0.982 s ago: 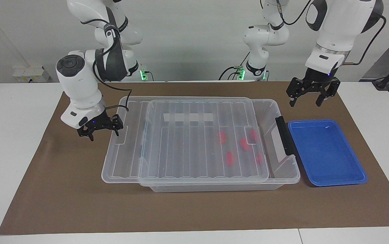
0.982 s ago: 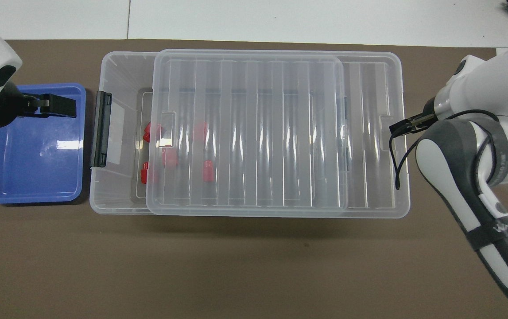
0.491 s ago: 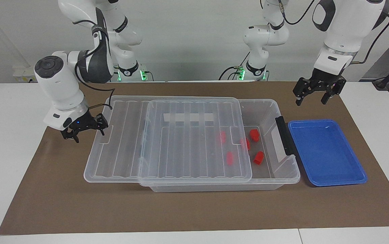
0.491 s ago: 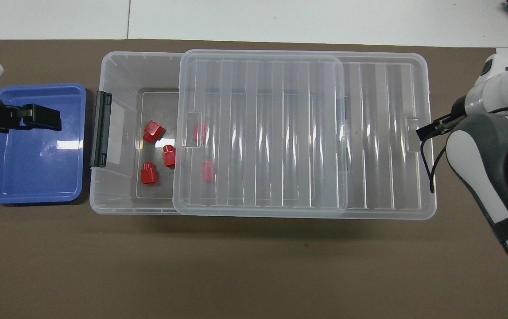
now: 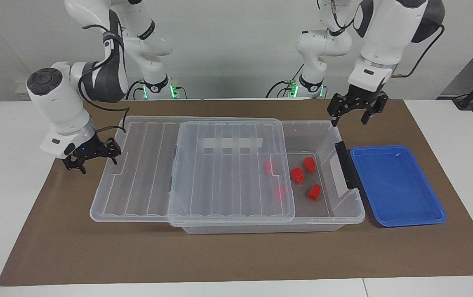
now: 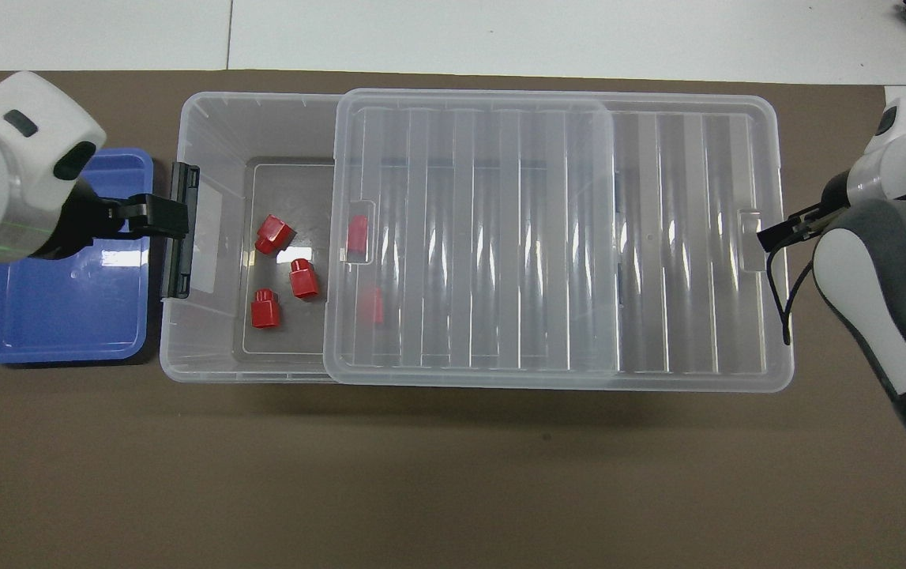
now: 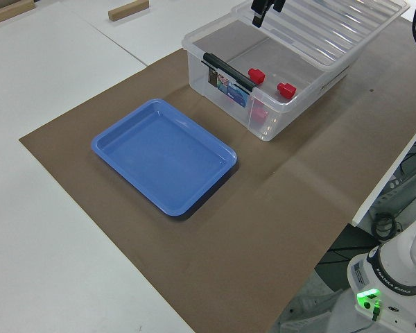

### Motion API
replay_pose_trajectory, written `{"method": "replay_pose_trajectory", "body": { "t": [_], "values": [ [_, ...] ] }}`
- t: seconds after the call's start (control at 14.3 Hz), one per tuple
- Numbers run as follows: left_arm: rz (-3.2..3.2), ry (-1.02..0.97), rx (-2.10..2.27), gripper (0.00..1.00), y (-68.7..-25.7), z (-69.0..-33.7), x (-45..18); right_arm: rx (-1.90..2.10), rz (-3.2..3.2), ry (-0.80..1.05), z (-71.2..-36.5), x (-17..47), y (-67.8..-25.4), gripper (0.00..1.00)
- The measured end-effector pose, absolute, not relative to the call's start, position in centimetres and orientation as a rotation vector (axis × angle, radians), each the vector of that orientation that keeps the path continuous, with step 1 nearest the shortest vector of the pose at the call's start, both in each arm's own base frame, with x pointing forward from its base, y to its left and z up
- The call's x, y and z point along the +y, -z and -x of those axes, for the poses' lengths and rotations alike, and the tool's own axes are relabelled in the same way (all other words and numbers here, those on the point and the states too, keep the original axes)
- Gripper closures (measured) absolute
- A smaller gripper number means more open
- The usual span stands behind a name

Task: Place red block in blue tray from box
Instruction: 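Slide the lid away from the blue tray with the right gripper, then reach the left gripper into the open box toward a red block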

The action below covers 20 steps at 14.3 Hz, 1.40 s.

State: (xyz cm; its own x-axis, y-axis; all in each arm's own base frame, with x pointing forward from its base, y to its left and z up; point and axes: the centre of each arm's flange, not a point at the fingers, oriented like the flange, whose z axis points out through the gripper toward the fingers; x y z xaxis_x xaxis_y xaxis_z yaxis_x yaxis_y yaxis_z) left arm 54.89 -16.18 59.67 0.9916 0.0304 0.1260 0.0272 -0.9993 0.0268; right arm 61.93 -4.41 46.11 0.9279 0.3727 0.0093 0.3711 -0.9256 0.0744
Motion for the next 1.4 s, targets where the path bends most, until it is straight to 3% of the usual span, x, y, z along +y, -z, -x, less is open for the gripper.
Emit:
{"method": "replay_pose_trajectory", "body": {
  "t": [0.56, 1.05, 1.4],
  "values": [
    [-3.086, -0.202, 0.125, 0.0, -45.8, -59.2, -20.6, 0.608, -3.008, -0.031, -61.8, -6.3, -46.1, 0.0],
    [-3.126, -0.195, 0.229, 0.0, -37.0, -57.6, -22.3, 0.576, -3.016, -0.022, -61.1, -5.4, -47.6, 0.0],
    [-3.131, -0.155, 0.298, 0.0, -34.7, -55.8, -21.5, 0.377, -3.088, -0.023, -58.7, -3.7, -51.9, 0.0]
  ]
}}
